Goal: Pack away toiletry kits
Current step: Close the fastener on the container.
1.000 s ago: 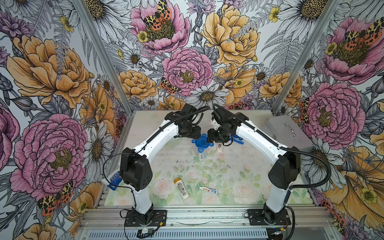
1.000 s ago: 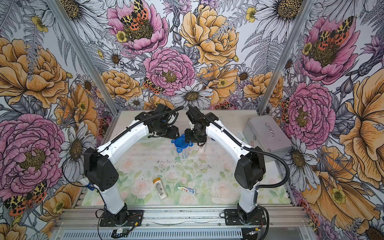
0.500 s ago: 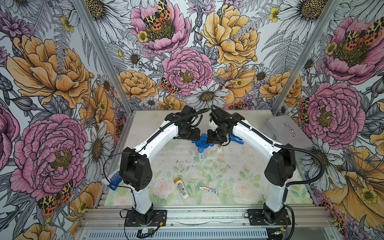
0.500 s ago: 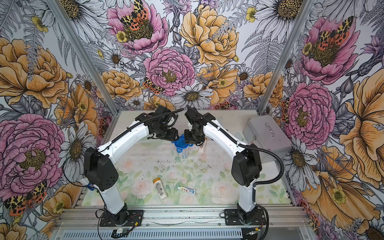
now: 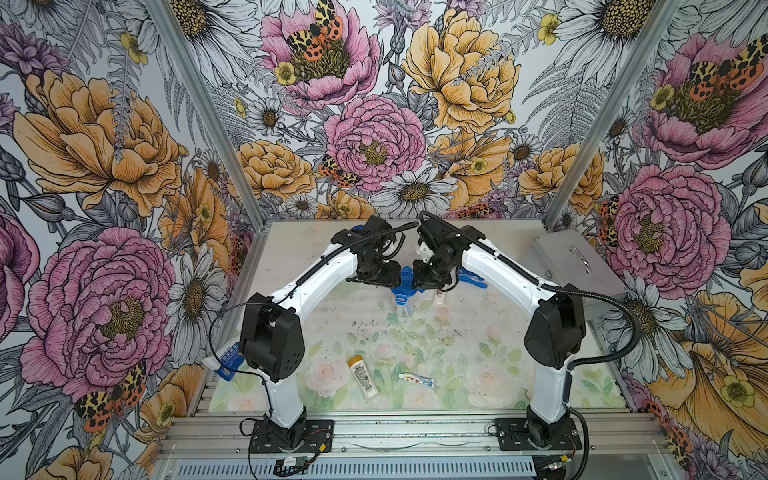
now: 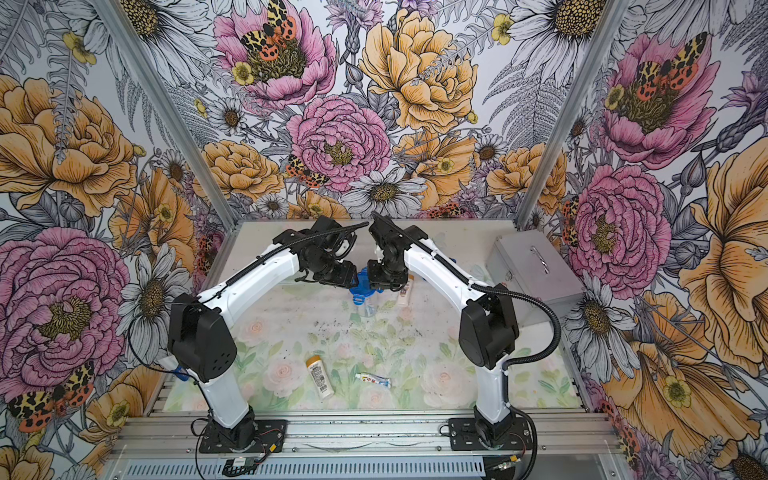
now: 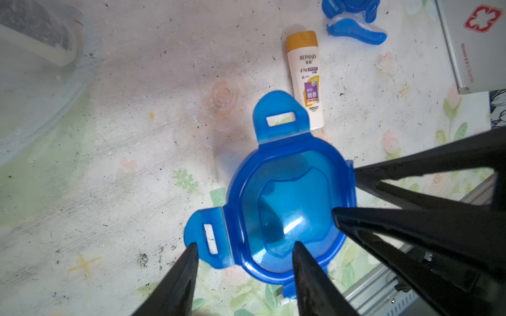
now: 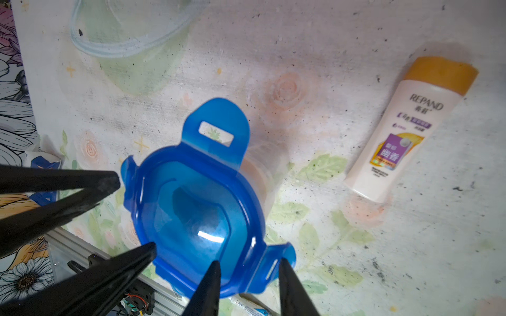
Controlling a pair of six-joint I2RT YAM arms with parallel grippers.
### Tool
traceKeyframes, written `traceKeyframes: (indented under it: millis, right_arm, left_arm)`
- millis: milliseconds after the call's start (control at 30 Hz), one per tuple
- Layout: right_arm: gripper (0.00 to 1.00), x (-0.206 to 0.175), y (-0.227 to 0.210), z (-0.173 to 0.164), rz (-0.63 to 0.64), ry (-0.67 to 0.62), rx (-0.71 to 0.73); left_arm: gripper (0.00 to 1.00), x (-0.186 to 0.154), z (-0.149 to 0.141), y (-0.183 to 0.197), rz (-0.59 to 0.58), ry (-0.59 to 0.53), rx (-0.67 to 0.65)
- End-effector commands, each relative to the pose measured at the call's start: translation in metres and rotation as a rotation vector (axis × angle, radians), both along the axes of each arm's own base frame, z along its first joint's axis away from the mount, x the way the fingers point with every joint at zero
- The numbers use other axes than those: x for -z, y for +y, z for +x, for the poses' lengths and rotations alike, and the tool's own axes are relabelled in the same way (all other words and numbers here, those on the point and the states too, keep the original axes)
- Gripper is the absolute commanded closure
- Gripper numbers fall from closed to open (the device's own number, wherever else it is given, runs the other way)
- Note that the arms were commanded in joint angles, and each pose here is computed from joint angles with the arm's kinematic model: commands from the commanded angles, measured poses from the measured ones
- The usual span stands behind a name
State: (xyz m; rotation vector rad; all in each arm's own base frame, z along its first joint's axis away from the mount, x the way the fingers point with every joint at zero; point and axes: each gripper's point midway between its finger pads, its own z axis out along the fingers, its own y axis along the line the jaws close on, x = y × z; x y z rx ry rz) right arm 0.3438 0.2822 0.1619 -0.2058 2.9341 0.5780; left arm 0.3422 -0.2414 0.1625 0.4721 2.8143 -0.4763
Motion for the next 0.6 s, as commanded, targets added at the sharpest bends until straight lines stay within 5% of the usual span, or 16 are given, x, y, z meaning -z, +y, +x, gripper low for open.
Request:
traceKeyframes:
  millis: [0,567]
  right_arm:
    - [0.65,0.001,0.006,0.006,0.02,0.002,-0.009]
    - [0.63,0.014,0.014,-0.001,0.048,0.053,-0.058]
  left_arm:
    - [0.45,-0.001,-0.003,0.002,-0.021,0.013,-0.008]
    - [0.46,0.009,-0.009,0.001,-0.038,0.059,0.0]
